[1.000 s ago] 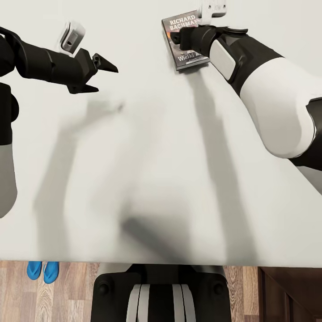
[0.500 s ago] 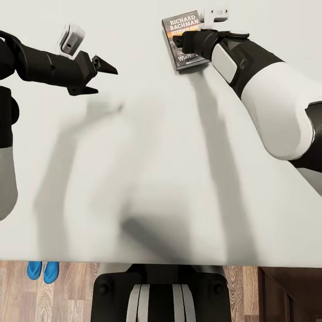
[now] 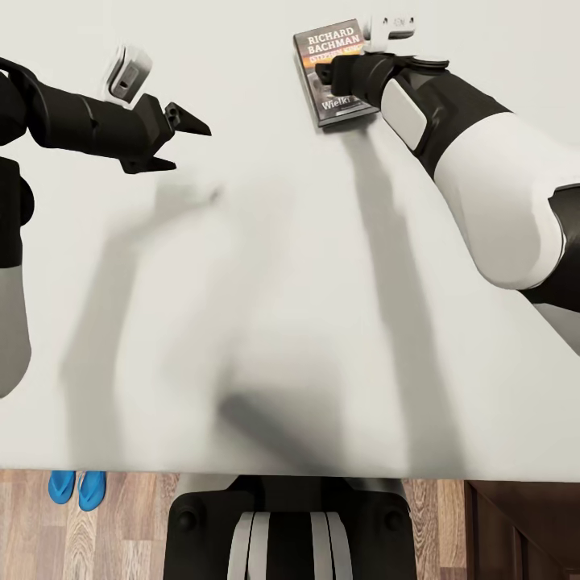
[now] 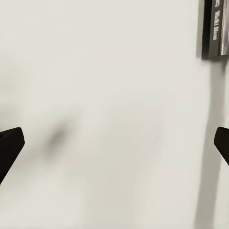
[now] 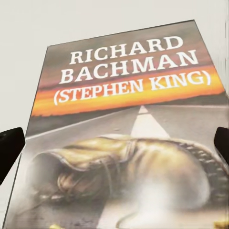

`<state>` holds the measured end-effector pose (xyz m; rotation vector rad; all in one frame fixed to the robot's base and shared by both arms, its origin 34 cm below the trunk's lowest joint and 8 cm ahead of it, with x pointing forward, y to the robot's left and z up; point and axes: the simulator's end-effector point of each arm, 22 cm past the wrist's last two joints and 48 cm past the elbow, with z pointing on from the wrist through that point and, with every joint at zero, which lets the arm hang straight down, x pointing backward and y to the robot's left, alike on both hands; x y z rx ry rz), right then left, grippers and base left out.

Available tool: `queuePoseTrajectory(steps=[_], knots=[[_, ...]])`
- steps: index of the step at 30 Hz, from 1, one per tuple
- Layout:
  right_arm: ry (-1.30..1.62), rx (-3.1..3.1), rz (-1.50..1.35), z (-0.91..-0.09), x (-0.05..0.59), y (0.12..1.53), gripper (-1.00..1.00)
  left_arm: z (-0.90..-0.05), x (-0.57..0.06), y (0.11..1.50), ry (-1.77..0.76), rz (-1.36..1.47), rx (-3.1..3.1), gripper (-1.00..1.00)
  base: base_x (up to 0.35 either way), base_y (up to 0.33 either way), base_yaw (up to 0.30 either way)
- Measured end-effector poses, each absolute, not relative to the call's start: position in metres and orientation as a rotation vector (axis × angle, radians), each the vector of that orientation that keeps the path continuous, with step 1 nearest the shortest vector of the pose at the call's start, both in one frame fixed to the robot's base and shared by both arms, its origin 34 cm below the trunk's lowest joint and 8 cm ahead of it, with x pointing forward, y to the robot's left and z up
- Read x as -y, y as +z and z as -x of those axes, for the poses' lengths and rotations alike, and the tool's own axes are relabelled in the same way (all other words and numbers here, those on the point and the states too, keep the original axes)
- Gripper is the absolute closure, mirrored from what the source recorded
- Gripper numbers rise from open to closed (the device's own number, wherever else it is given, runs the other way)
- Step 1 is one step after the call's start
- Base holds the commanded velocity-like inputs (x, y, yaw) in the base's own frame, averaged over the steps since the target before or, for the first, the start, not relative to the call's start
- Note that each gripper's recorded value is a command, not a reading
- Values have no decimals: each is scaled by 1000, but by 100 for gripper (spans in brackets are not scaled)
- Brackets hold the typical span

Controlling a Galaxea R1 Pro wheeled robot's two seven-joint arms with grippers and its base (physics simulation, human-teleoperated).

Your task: In the bedroom, move the book from the bed onto either nightstand, and place the two sandals side by side next to the bed.

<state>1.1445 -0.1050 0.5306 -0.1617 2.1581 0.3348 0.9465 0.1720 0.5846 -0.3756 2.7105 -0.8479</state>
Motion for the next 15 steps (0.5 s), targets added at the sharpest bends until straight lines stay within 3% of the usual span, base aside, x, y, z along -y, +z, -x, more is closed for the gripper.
queuePoseTrajectory(steps=[7, 15], knots=[[298, -2162, 153, -1146, 111, 529, -100, -946, -172, 584, -848, 376, -2711, -100, -75, 0, 0], [291, -2164, 150, -1146, 112, 529, -100, -947, -171, 586, -855, 370, -2706, -100, -268, 0, 0]])
